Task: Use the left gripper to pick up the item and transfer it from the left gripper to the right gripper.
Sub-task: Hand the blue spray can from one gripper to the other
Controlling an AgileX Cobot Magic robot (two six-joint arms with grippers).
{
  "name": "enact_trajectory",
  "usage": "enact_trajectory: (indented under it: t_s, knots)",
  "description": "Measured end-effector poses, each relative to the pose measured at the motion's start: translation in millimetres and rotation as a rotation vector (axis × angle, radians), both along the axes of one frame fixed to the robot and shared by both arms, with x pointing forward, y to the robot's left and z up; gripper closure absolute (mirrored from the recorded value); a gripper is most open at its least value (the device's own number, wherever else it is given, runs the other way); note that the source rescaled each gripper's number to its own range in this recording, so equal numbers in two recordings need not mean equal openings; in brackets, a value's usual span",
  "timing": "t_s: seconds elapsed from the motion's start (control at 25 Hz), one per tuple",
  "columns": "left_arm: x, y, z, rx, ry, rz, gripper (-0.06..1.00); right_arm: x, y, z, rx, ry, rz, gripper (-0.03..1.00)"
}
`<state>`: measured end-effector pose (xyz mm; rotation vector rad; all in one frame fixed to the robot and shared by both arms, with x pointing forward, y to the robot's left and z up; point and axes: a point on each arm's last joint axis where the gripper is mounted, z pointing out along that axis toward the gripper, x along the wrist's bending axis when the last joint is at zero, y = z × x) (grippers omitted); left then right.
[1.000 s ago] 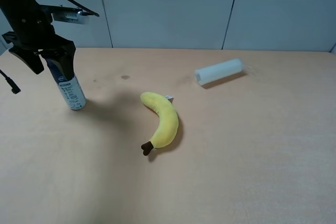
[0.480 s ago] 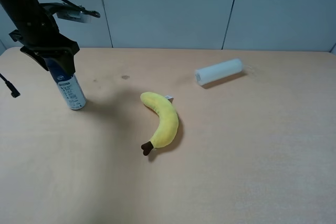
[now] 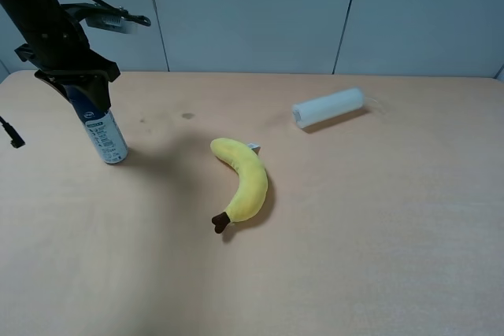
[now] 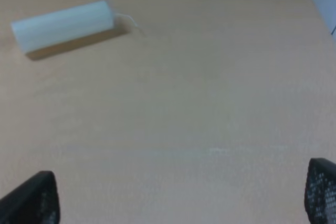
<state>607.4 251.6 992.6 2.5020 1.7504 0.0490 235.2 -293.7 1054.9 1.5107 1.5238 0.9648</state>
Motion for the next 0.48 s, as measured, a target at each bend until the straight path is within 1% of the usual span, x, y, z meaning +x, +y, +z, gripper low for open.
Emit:
enact_trajectory:
  t_s: [0.16, 0.48]
  knots:
    - [4.7, -0.4, 6.6, 0.001, -0.011, -0.003, 0.93, 0.0, 0.0, 0.0, 0.0, 0.0, 0.0, -0.03]
    - [10.7, -1.4, 38.6, 0.0, -0.004, -0.01, 0.93, 0.0, 0.0, 0.0, 0.001, 0.0, 0.0, -0.03]
